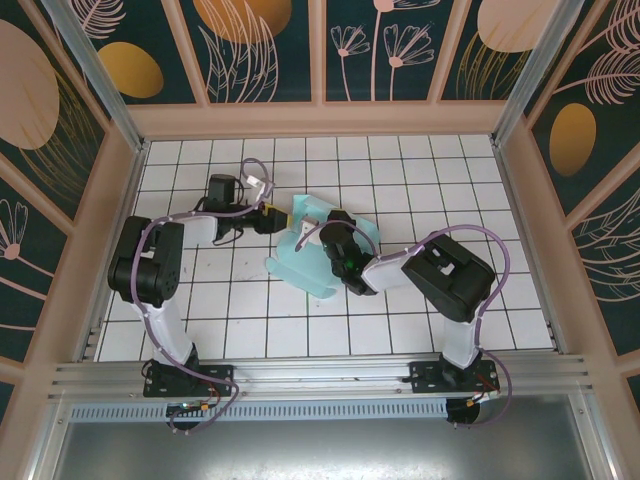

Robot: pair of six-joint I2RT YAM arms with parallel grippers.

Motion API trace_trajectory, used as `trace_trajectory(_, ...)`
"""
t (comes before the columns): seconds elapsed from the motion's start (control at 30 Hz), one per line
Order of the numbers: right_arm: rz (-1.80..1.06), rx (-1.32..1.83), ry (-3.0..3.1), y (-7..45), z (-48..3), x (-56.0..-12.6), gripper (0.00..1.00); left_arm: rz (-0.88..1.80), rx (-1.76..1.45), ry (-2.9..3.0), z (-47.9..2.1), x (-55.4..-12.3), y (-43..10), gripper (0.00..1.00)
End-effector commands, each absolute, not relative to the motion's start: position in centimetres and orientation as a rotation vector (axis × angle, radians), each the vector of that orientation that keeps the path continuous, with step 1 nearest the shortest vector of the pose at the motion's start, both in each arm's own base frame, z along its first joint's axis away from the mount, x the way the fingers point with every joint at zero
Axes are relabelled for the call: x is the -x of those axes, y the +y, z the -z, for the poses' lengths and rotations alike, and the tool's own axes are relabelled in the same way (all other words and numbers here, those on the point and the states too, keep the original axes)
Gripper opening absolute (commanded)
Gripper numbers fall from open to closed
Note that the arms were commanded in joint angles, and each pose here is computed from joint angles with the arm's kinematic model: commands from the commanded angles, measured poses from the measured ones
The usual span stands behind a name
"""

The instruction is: Fold the paper box

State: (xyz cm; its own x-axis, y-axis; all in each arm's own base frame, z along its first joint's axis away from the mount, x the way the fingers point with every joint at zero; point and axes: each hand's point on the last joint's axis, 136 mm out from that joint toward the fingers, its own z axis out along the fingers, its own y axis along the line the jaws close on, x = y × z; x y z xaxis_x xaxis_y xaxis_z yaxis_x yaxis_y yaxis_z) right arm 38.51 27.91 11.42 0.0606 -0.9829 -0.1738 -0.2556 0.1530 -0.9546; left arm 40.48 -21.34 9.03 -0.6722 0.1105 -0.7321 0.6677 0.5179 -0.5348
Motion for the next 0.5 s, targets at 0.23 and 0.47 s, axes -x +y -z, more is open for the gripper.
trace_trajectory(0.23,0.871,1.270,1.405,28.0,-12.1,-38.8,0.00,1.187,-0.644,2.082,-8.9,-42.3,-21.6,0.56)
trace_trajectory(0.47,0.876,1.272,1.411,27.8,-12.1,-38.8,0.00,1.293,-0.723,1.996,-9.6,-41.6,-22.5,0.56)
